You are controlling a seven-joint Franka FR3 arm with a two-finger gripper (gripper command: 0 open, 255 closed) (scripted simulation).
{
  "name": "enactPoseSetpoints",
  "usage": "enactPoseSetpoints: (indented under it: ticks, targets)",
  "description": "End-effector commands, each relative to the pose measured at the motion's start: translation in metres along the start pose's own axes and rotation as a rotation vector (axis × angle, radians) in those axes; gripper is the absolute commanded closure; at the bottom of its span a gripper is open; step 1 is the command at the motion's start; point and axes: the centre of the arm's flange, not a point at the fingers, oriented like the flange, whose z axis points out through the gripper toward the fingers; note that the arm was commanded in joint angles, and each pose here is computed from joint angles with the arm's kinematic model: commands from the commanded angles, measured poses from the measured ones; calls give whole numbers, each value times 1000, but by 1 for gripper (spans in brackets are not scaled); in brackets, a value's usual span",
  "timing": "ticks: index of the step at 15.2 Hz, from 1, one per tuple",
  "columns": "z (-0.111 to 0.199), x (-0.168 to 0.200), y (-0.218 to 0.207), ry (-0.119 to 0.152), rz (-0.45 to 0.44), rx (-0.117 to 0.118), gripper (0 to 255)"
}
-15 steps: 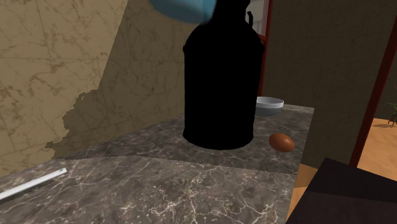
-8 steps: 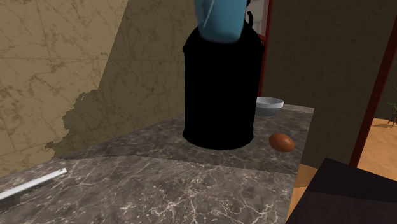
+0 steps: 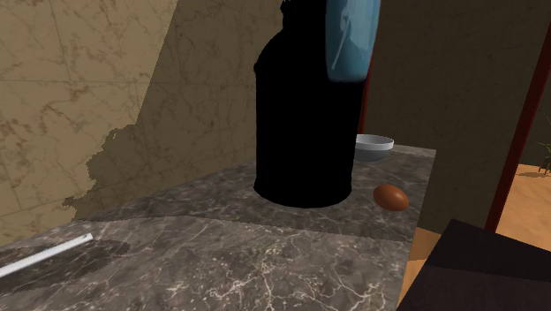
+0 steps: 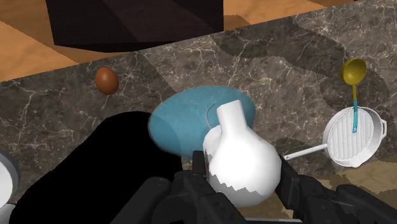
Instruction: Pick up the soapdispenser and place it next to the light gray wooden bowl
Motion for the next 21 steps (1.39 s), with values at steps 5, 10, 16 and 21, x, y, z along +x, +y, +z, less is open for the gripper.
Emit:
enactPoseSetpoints:
  ticks: [5, 10, 16, 21]
  targets:
    - [8, 11, 79, 0, -2, 0, 255]
    - [15, 21, 144, 0, -2, 0, 255]
    - [23, 33, 222, 0, -2, 0, 255]
    - [30, 43, 287, 0, -2, 0, 255]
